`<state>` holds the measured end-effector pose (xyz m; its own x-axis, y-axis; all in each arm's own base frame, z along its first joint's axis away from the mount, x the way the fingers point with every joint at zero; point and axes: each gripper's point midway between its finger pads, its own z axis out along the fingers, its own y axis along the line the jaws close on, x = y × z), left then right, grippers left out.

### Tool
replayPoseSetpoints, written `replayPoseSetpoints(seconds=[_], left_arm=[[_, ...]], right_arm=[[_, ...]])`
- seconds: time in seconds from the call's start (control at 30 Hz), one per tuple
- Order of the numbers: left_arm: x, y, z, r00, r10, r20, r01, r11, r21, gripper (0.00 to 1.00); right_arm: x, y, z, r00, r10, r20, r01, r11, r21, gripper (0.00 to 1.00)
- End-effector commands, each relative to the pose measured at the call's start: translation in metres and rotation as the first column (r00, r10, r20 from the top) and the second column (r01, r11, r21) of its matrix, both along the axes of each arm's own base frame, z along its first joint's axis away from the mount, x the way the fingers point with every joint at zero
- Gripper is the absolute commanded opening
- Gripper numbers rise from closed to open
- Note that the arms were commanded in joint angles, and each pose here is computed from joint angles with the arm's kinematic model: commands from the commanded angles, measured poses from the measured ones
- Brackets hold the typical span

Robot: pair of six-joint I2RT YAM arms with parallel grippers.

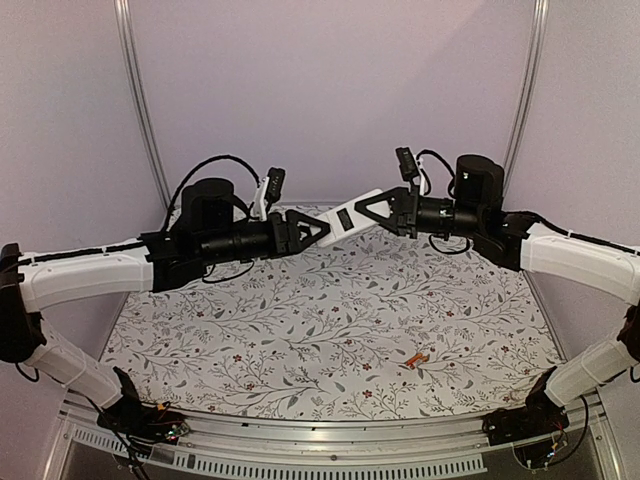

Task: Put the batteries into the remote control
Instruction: Remove the battery cover at the center of the board.

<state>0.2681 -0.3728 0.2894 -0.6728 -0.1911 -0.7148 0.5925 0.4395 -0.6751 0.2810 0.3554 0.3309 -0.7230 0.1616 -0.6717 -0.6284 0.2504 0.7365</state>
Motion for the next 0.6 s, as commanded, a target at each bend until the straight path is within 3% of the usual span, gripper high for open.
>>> replayPoseSetpoints(seconds=[0.0,0.13,0.37,0.57], left_arm=[[0.003,-0.007,-0.002,1.000,0.003,-0.018,-0.003,1.000,0.009,0.58],[0.003,-0.009,-0.004,1.000,-0.001,-0.022,0.002,1.000,0.003,0.55],[0.007,-0.001,-0.017,0.998,0.037,-0.041,-0.036,0.999,0.030,0.40],[0.011,0.006,-0.029,0.996,0.059,-0.067,-0.055,0.997,0.058,0.37]], right_arm=[[-0.007,0.003,0.015,0.999,0.017,0.037,-0.018,0.999,0.030,0.00],[-0.006,0.004,0.016,0.999,0.016,0.041,-0.017,0.999,0.028,0.00],[-0.010,0.003,0.020,0.998,0.023,0.056,-0.025,0.999,0.030,0.00],[-0.009,-0.005,0.031,0.997,0.008,0.079,-0.012,0.999,0.047,0.00]])
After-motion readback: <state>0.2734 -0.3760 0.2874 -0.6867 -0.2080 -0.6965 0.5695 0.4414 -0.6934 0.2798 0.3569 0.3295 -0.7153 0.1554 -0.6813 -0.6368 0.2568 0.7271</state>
